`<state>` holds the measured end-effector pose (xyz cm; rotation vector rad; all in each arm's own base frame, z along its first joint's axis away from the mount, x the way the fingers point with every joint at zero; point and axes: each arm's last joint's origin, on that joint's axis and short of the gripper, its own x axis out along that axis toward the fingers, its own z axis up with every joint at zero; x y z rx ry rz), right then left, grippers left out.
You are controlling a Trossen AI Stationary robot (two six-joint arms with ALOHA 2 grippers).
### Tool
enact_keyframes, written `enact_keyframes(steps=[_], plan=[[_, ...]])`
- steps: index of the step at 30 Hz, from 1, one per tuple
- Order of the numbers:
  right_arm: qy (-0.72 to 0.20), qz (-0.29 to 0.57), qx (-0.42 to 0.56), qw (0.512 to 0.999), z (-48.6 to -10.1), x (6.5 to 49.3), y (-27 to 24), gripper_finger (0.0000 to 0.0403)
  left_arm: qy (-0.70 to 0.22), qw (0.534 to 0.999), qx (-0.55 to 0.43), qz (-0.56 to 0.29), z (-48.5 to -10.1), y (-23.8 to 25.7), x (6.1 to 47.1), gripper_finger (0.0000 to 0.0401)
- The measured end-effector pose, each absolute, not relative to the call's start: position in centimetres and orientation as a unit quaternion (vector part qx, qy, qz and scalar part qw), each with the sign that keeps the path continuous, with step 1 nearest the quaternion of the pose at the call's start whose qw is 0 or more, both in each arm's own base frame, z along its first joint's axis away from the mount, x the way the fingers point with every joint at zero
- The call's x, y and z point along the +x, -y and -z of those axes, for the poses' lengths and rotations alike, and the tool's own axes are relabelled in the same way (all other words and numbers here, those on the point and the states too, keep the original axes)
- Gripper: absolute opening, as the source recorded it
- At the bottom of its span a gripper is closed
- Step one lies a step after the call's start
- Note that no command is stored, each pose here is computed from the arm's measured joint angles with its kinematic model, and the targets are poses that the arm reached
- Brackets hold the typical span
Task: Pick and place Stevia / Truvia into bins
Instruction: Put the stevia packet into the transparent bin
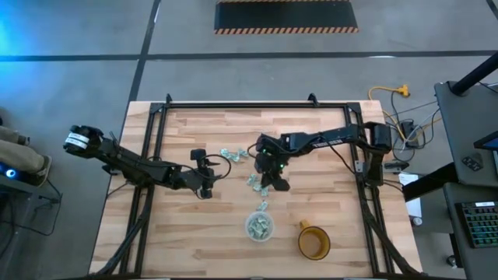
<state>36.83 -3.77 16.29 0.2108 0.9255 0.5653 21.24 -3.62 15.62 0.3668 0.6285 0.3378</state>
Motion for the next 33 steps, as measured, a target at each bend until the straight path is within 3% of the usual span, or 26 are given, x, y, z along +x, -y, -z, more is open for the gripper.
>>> enact_keyframes(steps=[13,22,33], plan=[[-0.377,-0.352,0.034,0.856,-21.3,38.1,-3.1,0.0029,-0.285,0.929,0.169,-0.166,-16.0,3.7,21.5,0.0193],[-0.362,-0.404,0.01,0.84,-21.8,37.7,-8.3,0.0029,-0.272,0.933,0.163,-0.167,-16.2,3.7,21.7,0.0193],[-0.404,-0.328,0.007,0.854,-20.5,37.2,-9.7,0.0029,-0.261,0.939,0.156,-0.16,-16.4,3.8,21.8,0.0193]])
